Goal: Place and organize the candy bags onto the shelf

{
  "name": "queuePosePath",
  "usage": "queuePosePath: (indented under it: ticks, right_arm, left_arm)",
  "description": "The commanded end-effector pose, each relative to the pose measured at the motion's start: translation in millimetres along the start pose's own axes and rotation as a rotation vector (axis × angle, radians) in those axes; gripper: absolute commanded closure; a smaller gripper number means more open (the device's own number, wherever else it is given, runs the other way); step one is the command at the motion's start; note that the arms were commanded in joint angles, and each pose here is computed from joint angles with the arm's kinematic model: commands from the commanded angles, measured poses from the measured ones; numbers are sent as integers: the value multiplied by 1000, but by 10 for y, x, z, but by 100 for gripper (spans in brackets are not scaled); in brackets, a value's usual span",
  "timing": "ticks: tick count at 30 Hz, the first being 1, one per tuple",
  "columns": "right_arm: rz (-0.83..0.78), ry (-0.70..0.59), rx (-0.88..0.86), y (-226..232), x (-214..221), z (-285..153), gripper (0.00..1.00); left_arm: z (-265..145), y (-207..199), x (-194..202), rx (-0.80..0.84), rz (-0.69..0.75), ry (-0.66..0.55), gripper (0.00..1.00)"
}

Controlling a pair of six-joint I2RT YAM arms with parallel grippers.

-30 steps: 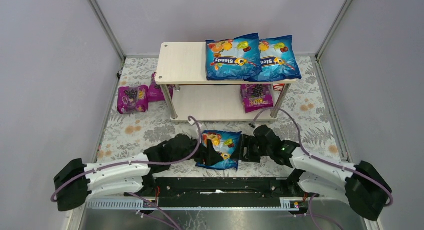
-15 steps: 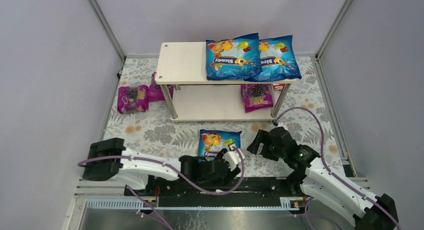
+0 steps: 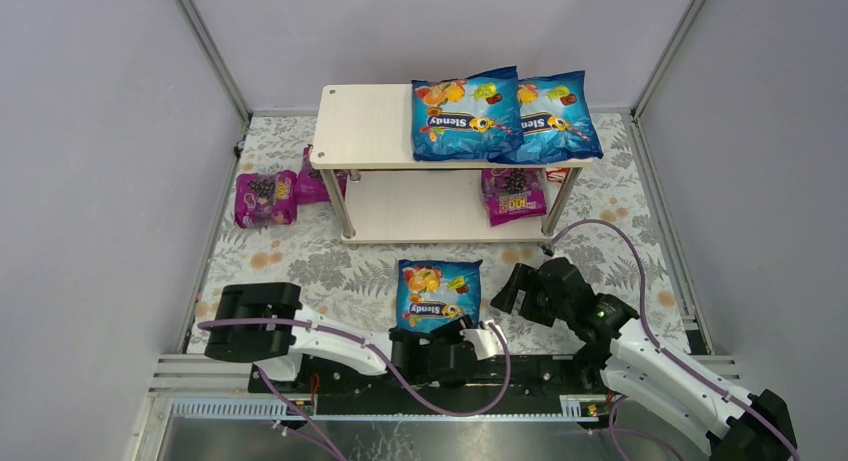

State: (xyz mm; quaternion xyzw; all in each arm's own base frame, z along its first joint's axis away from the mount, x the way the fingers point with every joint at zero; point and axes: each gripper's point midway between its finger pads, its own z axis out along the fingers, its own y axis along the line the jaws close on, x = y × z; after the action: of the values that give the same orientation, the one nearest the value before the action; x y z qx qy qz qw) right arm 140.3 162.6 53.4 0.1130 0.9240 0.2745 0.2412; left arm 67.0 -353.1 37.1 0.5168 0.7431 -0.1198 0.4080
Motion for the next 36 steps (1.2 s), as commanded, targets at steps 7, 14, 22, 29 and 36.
queuePosePath:
  ticks: [7,14,22,29,36]
  right_arm:
    - [31,16,-44,57,42,33,13]
    - [53,29,-75,125,56,55,13]
    - [154,47,-179,300,95,119,13]
    - [198,73,-209,341,142,200,11]
    - [227,61,-270,495,67,230,0]
  left_arm:
    - [-138,238,-424,-125,-88,-149,49]
    - [-90,211,-367,-111,-37,-145,40]
    - [53,188,-405,-139,8,-150,40]
    - [164,256,-402,-194,20,-151,56]
    - [103,295,-498,-199,-20,-188,90]
